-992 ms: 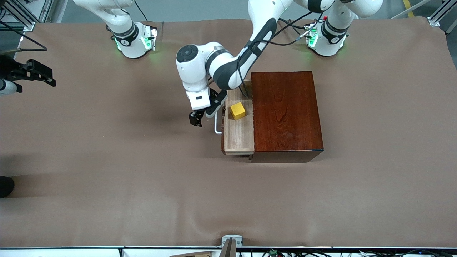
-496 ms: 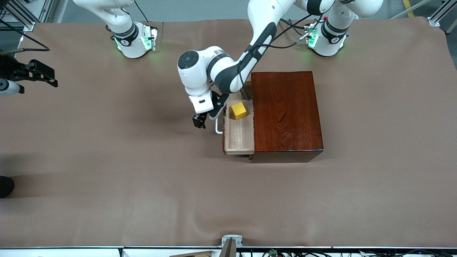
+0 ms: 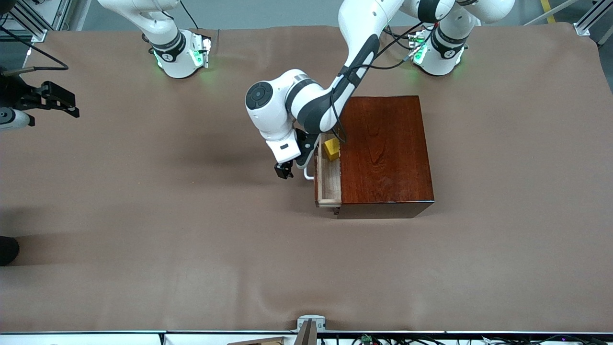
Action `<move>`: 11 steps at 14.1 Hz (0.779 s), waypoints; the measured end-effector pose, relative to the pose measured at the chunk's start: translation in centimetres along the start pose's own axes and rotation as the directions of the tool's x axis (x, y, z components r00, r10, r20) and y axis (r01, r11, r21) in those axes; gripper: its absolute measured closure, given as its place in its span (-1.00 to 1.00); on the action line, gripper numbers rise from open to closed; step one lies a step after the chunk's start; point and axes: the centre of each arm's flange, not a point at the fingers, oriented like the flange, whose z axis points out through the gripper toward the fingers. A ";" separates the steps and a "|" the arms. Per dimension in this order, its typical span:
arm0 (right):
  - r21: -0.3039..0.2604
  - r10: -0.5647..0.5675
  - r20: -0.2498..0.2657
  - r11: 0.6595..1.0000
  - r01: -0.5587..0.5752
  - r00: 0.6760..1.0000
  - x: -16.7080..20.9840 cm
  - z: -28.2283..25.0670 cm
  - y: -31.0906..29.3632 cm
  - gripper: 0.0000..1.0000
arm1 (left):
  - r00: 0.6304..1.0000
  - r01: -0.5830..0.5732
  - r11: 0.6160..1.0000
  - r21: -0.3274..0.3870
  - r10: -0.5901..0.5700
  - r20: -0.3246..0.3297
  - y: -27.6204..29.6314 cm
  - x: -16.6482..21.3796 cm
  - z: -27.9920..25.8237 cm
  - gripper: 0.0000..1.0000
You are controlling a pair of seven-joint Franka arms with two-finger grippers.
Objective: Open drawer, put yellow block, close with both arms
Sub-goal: 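Push the drawer front with the left gripper to close the drawer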
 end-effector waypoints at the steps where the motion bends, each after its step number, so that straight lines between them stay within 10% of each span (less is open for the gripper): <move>1: 0.000 0.000 0.000 1.000 0.000 1.000 0.0 0.0 0.0 -1.00 | 1.000 0.003 1.000 0.017 -0.003 -0.010 -0.1 0.3 0.2 -1.00; 11: 0.005 -0.002 -0.001 1.000 0.002 1.000 0.0 0.0 -0.1 -1.00 | 0.988 0.127 0.984 0.125 -0.114 -0.105 -0.2 3.7 1.9 -1.00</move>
